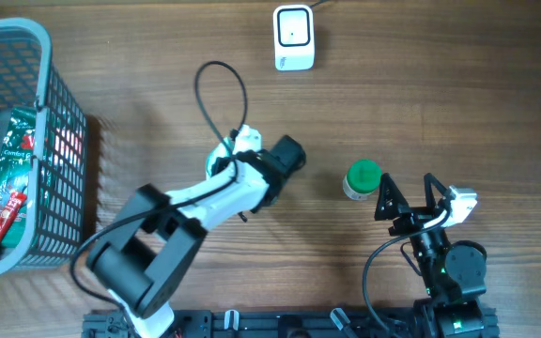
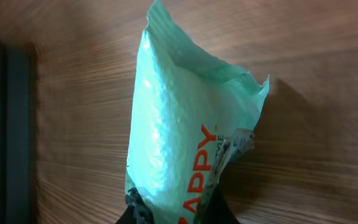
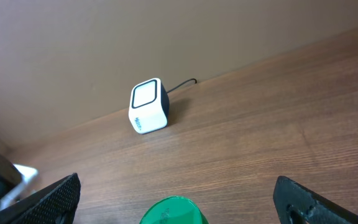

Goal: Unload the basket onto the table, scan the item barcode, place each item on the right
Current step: 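Carry the bag toward the scanner, turning it over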

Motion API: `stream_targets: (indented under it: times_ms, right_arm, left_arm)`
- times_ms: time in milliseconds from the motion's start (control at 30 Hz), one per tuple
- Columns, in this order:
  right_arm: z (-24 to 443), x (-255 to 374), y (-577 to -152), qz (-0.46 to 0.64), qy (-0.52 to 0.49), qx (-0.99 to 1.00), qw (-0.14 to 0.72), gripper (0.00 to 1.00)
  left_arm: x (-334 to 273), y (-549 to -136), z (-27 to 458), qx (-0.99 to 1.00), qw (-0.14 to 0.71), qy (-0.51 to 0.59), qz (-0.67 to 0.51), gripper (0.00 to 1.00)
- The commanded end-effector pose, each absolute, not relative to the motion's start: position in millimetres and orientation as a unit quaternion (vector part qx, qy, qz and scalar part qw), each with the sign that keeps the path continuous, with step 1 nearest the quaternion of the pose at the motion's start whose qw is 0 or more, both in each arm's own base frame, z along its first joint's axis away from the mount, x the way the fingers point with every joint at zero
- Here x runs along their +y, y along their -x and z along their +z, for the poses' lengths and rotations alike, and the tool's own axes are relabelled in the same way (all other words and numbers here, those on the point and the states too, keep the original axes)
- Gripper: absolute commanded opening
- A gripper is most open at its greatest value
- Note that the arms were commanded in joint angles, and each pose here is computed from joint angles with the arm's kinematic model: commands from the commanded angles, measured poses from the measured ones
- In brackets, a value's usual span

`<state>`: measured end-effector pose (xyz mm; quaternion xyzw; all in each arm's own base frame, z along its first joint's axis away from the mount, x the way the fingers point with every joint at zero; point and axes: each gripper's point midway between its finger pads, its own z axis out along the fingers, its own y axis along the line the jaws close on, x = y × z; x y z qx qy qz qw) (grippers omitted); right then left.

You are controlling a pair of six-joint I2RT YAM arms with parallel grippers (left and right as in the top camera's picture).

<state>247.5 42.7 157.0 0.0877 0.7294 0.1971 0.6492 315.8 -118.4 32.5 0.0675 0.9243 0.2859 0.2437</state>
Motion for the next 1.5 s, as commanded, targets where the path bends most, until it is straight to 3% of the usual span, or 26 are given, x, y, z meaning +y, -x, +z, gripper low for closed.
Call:
stream_targets:
  times_ms: [0, 67, 133, 467, 733, 800, 867, 933, 1300, 1467]
  right_arm:
    - [157, 41, -248, 0.188, -0.084, 0.729, 0.653, 1.00]
    - [157, 41, -248, 0.188, -0.084, 0.729, 0.653, 1.00]
    - [157, 41, -248, 0.188, -0.084, 0.729, 0.653, 1.00]
    - [157, 41, -248, 0.188, -0.084, 0.729, 0.653, 1.00]
    - [157, 41, -248, 0.188, -0.084, 0.729, 0.653, 1.00]
    - [157, 41, -248, 0.188, -0.084, 0.729, 0.653, 1.00]
    - [157, 41, -248, 0.188, -0.084, 0.729, 0.653, 1.00]
    - [157, 41, -248, 0.188, -0.084, 0.729, 0.653, 1.00]
    - [157, 41, -248, 0.188, -0.084, 0.729, 0.653, 1.00]
    - [157, 41, -248, 0.188, -0.084, 0.729, 0.653, 1.00]
  left_arm:
    - [-126, -319, 35, 0.910, 0.268, -0.078, 0.307, 0.04]
    - [-132, -316, 33, 0.913, 0.261, -0.093, 0.300, 0.08]
    - [-136, -314, 30, 0.917, 0.256, -0.099, 0.290, 0.21]
    - [-146, -311, 35, 0.926, 0.255, -0.098, 0.261, 0.15]
    - [-162, -304, 45, 0.945, 0.248, -0.091, 0.195, 0.30]
    - [-169, -301, 43, 0.952, 0.238, -0.092, 0.169, 0.27]
    - [-174, -300, 40, 0.956, 0.232, -0.093, 0.155, 0.16]
    - [-176, -299, 39, 0.957, 0.230, -0.093, 0.149, 0.11]
    - [-213, -271, 22, 0.982, 0.150, -0.109, 0.033, 0.20]
    - [-220, -271, 33, 0.983, 0.152, -0.107, 0.007, 0.14]
